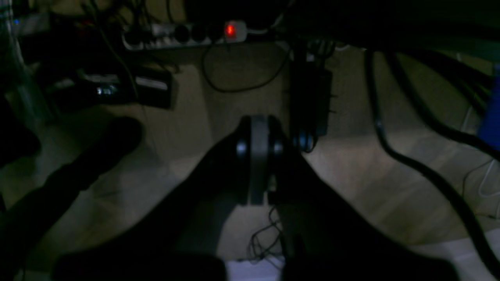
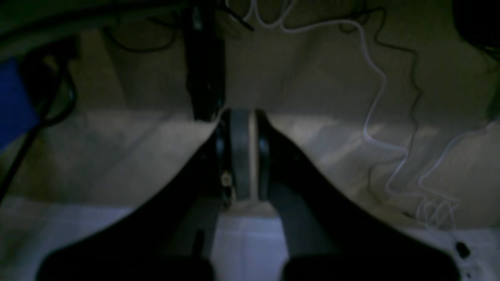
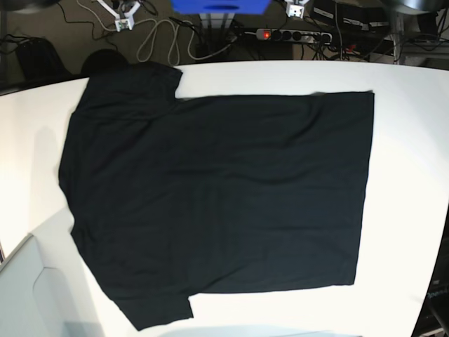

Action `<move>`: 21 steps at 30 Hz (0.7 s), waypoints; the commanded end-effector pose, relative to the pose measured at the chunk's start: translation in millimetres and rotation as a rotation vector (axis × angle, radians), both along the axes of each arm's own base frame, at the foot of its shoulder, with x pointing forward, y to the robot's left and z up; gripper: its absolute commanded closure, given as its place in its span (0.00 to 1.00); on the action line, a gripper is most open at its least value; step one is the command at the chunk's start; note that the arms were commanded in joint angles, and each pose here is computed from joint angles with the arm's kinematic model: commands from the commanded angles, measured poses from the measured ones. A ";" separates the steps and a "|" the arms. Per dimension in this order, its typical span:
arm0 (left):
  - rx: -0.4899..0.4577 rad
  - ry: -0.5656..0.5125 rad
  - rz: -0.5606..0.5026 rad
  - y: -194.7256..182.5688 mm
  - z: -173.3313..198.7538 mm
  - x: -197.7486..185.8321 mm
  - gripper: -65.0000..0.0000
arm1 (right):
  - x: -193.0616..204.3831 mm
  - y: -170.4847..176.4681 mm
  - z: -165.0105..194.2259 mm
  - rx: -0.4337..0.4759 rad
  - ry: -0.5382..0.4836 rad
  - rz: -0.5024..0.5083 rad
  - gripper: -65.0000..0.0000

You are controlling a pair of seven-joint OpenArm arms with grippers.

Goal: Fold the T-shirt properly

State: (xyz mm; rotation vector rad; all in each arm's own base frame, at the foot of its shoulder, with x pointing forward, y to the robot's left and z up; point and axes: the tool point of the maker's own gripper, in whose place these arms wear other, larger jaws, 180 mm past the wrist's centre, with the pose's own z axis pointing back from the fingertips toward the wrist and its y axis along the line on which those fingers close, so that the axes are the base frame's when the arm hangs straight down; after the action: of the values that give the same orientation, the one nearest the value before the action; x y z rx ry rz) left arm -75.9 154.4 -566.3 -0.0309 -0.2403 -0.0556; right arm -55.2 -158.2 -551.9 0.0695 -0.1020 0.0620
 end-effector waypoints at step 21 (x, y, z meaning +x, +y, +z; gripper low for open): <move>-0.076 -0.466 0.052 24.8 205.6 96.8 0.89 | 87.4 -30.5 178.7 -0.109 -0.378 0.109 1.00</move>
State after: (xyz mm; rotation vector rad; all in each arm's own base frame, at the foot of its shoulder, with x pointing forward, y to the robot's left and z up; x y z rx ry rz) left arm 21.2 178.9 -366.6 -0.0849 -0.6931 -0.0026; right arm 33.9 -189.5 -376.1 -0.0507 -0.4723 0.1789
